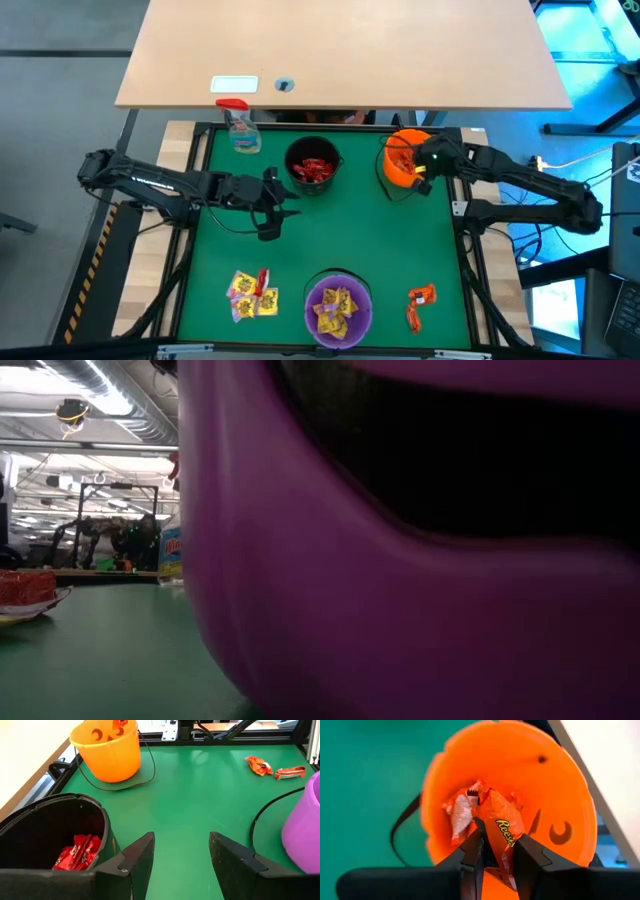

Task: Sort candy
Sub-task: Put the orange chocolate into the orange bucket, then put the red chocolate into the black bucket

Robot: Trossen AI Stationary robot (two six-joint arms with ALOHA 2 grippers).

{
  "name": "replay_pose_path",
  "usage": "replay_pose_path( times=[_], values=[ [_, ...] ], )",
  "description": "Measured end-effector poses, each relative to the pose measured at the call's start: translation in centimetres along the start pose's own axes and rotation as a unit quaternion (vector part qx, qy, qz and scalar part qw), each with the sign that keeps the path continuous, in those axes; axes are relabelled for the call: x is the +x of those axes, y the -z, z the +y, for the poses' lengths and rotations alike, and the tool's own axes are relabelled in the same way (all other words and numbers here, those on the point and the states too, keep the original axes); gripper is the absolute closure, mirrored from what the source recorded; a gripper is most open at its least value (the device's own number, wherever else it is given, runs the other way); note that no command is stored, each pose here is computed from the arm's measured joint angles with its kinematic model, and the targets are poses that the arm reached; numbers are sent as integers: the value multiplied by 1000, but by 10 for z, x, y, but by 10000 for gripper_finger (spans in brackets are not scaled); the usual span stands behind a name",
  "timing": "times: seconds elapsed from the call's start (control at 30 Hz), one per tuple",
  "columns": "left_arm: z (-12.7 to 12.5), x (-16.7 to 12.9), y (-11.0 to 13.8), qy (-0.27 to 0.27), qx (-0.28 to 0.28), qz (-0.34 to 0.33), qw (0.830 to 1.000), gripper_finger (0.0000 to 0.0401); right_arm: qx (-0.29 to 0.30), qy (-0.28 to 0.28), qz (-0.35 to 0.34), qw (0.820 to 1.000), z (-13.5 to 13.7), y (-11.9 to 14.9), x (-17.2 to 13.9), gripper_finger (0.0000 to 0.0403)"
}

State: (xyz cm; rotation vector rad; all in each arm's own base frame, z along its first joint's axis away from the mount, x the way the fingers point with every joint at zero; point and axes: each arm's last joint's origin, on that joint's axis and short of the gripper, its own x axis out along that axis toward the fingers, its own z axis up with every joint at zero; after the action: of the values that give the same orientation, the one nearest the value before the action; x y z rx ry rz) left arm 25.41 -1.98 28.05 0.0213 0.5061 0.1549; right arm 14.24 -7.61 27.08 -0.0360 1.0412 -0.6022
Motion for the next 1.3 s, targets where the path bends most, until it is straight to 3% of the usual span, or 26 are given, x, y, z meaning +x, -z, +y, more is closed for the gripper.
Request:
replay_pose_path(
  times=[0.17,0.57,0.77,0.87,1.0,1.13,1.3],
  values=[
    [-1,0,0,1,-3,-3,1000,222,28,11,26,999,-11,11,16,320],
    [1,-13,-5,18,-9,-18,1000,222,49,13,6,999,-16,11,8,214],
    [-3,-34,1,55,-28,14,998,222,85,-81,-61,991,-21,-4,-25,212],
    [-11,-37,10,68,-38,58,995,222,113,-138,-125,976,-23,-11,-43,217],
    [-31,-36,23,103,-38,118,987,222,108,-212,-198,951,-13,-16,-61,226],
    [-49,-39,32,124,-51,150,980,222,88,-253,-234,934,5,-18,-76,236],
    [-70,-40,42,126,-73,185,972,222,63,-264,-253,929,35,-22,-88,241]
  ],
)
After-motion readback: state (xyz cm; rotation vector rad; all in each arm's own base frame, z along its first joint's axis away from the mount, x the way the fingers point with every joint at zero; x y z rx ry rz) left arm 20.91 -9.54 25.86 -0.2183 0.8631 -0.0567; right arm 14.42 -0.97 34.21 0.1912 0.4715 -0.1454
